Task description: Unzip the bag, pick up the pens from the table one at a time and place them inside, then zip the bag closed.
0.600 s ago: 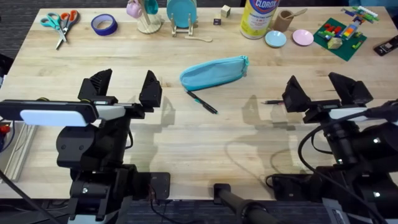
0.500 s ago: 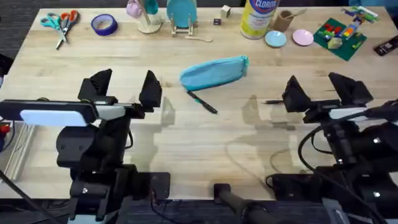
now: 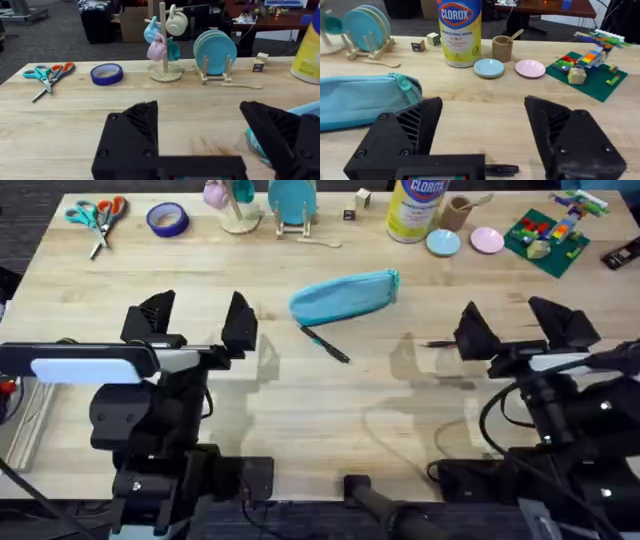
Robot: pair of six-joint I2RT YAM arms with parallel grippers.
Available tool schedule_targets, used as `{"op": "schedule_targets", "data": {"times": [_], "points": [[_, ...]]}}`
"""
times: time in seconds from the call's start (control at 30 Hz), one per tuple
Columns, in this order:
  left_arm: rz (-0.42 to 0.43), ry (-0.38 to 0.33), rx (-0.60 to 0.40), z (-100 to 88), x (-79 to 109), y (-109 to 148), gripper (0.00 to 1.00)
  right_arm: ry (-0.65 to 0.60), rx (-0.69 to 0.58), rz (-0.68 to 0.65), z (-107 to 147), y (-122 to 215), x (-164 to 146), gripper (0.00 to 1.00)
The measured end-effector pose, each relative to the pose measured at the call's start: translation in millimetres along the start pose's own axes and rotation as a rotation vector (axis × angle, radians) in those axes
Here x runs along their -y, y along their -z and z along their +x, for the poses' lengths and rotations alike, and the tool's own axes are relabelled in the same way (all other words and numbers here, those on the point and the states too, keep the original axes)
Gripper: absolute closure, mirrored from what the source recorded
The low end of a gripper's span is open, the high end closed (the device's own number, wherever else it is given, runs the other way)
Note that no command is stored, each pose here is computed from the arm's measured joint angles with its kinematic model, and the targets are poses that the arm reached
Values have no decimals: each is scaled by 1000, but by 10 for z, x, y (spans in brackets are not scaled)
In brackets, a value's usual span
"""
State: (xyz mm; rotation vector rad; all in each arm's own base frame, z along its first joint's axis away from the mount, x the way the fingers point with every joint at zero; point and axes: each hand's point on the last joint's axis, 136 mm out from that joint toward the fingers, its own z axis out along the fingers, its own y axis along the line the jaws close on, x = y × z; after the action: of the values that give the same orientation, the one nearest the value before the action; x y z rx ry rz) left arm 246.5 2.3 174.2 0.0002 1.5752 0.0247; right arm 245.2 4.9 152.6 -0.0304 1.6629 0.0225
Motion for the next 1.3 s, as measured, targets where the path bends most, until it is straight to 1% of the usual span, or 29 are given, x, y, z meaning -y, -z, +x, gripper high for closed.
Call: {"op": "schedule_targets", "data": {"times": [0.2, 0.3, 0.37, 0.43, 0.5, 0.57, 0.7, 0.9, 1.03, 1.1, 1.2, 1.3], "points": [[-3, -3, -8, 16, -5, 1, 9, -1, -8, 4, 12, 2, 6, 5], [-2, -5, -53, 103, -4, 8, 10, -1, -30, 16, 21, 19, 27, 5], [-1, -5, -92, 135, -3, 12, 10, -2, -66, 24, 36, 45, 39, 5], [0, -6, -114, 92, -2, 3, 10, -3, -115, 34, 65, 69, 57, 5], [3, -6, -125, -6, 1, -16, 9, -3, -135, 41, 9, 81, 68, 5], [4, -6, -136, -123, 1, -47, 9, -3, -141, 45, -118, 89, 77, 5], [6, -7, -168, -373, 3, -158, 9, -3, -128, 47, -522, 75, 83, 5], [60, -3, -221, -750, 94, -471, 10, -3, -148, 46, -1089, -94, 93, 5], [133, -20, -280, -856, 214, -660, 10, -7, -195, 27, -1369, -229, 71, 5], [188, -38, -318, -889, 301, -743, 10, -10, -230, 9, -1484, -301, 45, 6], [275, -74, -378, -923, 428, -821, 10, -16, -284, -21, -1581, -393, -1, 6], [358, -120, -436, -947, 534, -846, 10, -24, -333, -52, -1646, -473, -51, 6]]}}
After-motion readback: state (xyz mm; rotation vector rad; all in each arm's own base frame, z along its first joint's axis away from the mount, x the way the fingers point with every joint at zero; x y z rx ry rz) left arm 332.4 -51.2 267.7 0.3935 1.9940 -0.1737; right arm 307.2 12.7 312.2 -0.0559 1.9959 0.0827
